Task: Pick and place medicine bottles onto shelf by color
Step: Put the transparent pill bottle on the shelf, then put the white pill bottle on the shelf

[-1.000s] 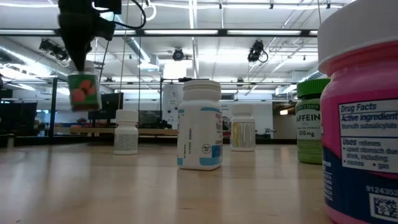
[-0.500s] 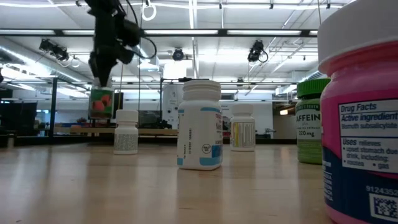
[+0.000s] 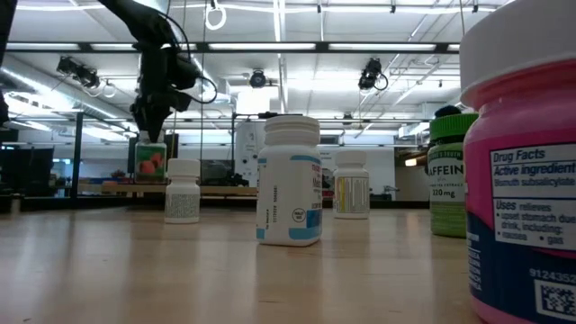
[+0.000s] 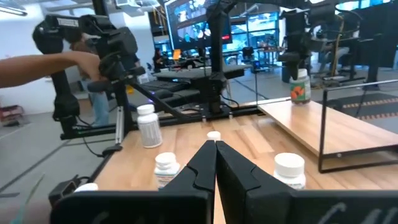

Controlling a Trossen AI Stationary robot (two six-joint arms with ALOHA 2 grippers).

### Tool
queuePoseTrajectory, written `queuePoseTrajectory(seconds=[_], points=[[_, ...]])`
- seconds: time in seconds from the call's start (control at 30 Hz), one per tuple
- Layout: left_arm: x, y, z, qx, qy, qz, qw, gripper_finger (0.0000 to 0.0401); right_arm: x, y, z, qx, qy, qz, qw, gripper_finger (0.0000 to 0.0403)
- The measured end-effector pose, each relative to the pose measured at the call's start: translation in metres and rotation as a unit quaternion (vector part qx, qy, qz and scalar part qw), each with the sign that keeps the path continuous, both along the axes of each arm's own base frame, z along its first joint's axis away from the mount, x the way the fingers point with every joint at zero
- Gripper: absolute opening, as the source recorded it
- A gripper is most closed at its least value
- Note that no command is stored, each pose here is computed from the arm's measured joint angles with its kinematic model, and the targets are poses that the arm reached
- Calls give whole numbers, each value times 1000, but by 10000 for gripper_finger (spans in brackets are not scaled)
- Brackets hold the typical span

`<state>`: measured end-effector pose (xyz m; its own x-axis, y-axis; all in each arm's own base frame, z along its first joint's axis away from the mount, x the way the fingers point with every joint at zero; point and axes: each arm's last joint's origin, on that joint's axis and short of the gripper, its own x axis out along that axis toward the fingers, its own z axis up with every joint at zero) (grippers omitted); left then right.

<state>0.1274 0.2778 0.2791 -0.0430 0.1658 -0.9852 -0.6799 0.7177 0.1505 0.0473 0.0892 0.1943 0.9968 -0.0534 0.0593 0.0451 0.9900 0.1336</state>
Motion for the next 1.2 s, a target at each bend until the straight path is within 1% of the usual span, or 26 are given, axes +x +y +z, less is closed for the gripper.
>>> queuePoseTrajectory(seconds=[0.07,0.17,0.3,0.43,0.53,0.73,0.83,0.9,1.07,1.2], points=[[-4,4,0,9,-6,14,1000,247,0,-1,0,0,4,-9,1000,18],[-4,5,1,15,-10,23,1000,248,0,-1,-1,-7,7,-19,1000,18],[-2,8,1,30,-27,51,998,263,2,-2,0,-9,7,-28,1000,18],[-3,9,1,35,-28,56,997,272,3,-3,0,-8,7,-36,999,18],[-4,10,1,37,-30,69,997,272,4,-3,0,-7,7,-39,999,18],[-5,12,1,42,-33,70,996,266,4,-3,0,-7,7,-39,999,18],[-4,14,2,54,-35,68,996,268,4,-3,0,-7,7,-39,999,18],[-4,15,7,60,-36,70,995,271,4,-3,0,-7,7,-39,999,18],[0,17,35,91,-56,87,990,270,4,-3,0,-6,7,-39,999,18],[4,8,58,84,-56,88,991,272,4,-3,-1,-4,7,-39,999,18]])
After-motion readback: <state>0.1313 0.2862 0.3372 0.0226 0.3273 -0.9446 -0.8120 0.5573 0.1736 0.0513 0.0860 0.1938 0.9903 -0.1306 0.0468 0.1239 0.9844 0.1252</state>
